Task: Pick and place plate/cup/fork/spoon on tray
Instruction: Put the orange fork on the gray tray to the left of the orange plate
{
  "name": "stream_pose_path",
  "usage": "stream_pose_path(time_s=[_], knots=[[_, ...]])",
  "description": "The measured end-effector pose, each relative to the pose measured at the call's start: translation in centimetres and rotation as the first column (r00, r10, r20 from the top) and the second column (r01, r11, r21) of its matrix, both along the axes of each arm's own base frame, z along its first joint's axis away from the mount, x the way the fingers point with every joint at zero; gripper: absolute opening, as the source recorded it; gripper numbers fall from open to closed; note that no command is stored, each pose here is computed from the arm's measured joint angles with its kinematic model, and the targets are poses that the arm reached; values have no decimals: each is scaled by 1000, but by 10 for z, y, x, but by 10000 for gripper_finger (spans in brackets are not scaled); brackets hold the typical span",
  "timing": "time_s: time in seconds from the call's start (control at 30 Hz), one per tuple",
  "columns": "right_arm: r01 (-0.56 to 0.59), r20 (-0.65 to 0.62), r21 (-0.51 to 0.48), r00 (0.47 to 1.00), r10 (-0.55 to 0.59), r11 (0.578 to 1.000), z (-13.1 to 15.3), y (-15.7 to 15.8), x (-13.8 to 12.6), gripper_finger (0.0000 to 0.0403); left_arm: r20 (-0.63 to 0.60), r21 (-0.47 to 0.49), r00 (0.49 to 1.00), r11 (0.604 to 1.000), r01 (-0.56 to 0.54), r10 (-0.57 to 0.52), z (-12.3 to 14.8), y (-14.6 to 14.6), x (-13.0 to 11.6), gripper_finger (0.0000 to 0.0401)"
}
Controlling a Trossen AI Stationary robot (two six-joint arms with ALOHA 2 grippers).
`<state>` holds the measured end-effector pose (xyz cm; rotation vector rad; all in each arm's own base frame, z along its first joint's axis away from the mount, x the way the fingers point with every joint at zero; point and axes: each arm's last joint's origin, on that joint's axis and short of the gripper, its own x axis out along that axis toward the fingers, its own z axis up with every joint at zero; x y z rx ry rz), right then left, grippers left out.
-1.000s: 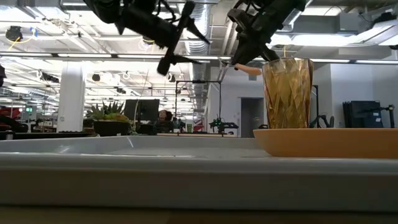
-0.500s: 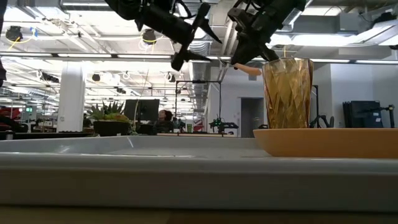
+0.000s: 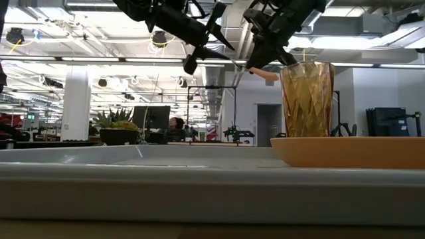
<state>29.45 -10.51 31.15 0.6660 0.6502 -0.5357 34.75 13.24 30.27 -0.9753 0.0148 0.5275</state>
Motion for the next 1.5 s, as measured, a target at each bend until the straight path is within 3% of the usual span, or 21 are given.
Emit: stream_pose_path(time_s=[0.17,0.47,0.63,0.77,1.1,1.5], knots=[[-6,3,-2,1000,6,1000,0,1,0,30,-22,8,1000,1000,18,-18,-2,-1,0,103],[-34,15,13,999,34,999,1,2,1,30,-25,20,1000,1000,9,-9,-1,0,-1,190],[-58,24,8,998,58,998,2,6,3,30,-27,20,1000,1000,-7,8,-2,3,-1,198],[-59,26,5,998,59,998,2,6,3,30,-21,9,1000,1000,-9,9,-1,3,-2,174],[-74,41,3,996,74,997,3,6,4,30,-11,5,1000,1000,-6,6,-1,3,-2,70],[-92,48,-16,995,92,996,4,7,6,30,-14,-12,1000,1000,-14,14,-2,3,-2,31]])
